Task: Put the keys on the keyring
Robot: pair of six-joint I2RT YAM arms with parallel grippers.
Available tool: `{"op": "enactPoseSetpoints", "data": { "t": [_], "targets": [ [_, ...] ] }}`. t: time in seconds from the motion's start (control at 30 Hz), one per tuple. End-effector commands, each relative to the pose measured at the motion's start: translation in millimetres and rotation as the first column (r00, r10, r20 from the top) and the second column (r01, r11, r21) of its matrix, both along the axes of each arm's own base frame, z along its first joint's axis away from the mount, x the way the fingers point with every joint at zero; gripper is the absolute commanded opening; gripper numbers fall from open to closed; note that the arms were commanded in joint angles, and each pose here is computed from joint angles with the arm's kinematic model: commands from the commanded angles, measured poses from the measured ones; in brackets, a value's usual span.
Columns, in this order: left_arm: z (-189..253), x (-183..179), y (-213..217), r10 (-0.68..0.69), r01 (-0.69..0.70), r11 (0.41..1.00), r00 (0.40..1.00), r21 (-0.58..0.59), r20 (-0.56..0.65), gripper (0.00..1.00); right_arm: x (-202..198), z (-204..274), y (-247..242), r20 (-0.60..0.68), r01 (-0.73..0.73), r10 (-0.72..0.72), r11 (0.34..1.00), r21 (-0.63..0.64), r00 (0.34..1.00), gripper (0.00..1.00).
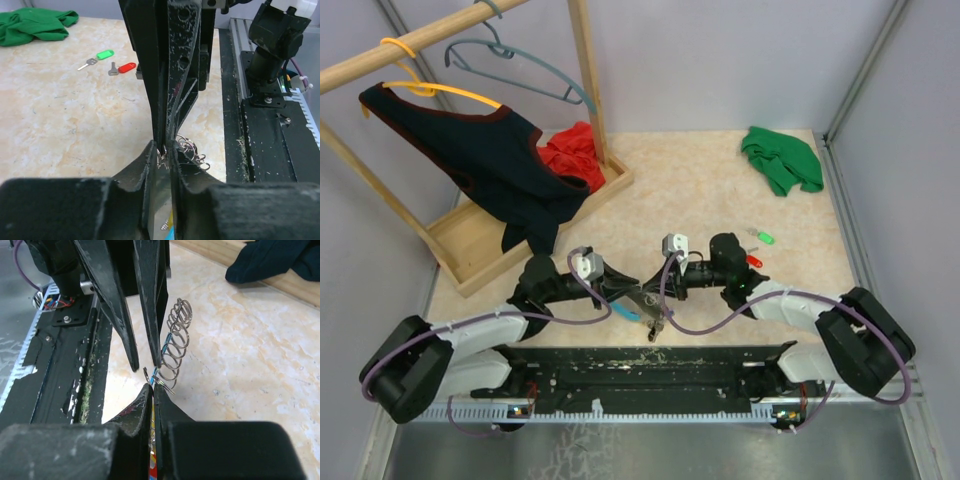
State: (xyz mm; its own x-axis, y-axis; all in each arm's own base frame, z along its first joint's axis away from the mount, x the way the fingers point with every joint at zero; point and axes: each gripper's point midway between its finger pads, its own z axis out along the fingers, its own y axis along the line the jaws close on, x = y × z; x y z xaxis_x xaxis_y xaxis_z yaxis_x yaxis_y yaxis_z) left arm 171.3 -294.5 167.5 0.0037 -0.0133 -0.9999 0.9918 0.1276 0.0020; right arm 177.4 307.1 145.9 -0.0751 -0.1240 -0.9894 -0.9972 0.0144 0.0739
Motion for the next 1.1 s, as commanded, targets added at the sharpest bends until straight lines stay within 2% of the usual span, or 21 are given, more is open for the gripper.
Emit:
{"op": "enactPoseSetpoints", "data": {
  "t": [0.0, 0.1, 0.33, 0.47, 0.57, 0.7, 0.83, 0.97, 1.07],
  "targets": [
    [15.4, 6.9, 7.2, 0.079, -0.075, 0.995, 0.995, -0.058, 0.066, 0.26, 10.5, 28.5, 3.8, 0.093, 0.029, -0.031, 0.999, 0.022, 0.995, 0.00],
    [9.8, 10.9, 14.0, 0.131, -0.128, 0.991, 0.988, -0.048, 0.076, 0.32, 15.9, 30.7, 0.9, 0.114, 0.064, -0.064, 0.998, 0.003, 0.991, 0.00],
    [-0.9, 7.0, 13.7, 0.108, -0.107, 0.994, 0.991, -0.025, 0.080, 0.45, 28.9, 33.2, -1.8, 0.158, 0.174, -0.167, 0.984, -0.030, 0.973, 0.00],
    [-11.5, 9.6, 12.4, 0.108, -0.108, 0.994, 0.992, 0.003, 0.062, 0.46, 41.9, 31.6, -3.3, 0.138, 0.268, -0.255, 0.960, -0.085, 0.957, 0.00],
    [-13.6, 13.6, 11.8, 0.125, -0.125, 0.992, 0.990, 0.001, 0.059, 0.49, 60.2, 38.2, -6.1, 0.098, 0.380, -0.370, 0.918, -0.110, 0.924, 0.00],
    [-11.4, 25.0, 12.2, 0.174, -0.173, 0.985, 0.982, -0.012, 0.070, 0.53, 85.7, 49.7, -20.1, 0.076, 0.547, -0.541, 0.831, -0.107, 0.837, 0.00],
    [-8.8, 32.4, 11.1, 0.194, -0.192, 0.981, 0.978, -0.028, 0.078, 0.53, 74.4, 53.8, -9.7, 0.071, 0.476, -0.471, 0.872, -0.116, 0.879, 0.00],
    [-10.1, 36.7, 11.3, 0.203, -0.200, 0.979, 0.976, -0.040, 0.078, 0.53, 65.6, 30.1, -4.7, 0.074, 0.427, -0.421, 0.883, -0.196, 0.904, 0.00],
    [-10.4, 38.4, 12.4, 0.201, -0.198, 0.979, 0.976, -0.052, 0.078, 0.53, 60.4, 19.2, -3.8, 0.074, 0.401, -0.394, 0.893, -0.204, 0.916, 0.00]
  ]
}}
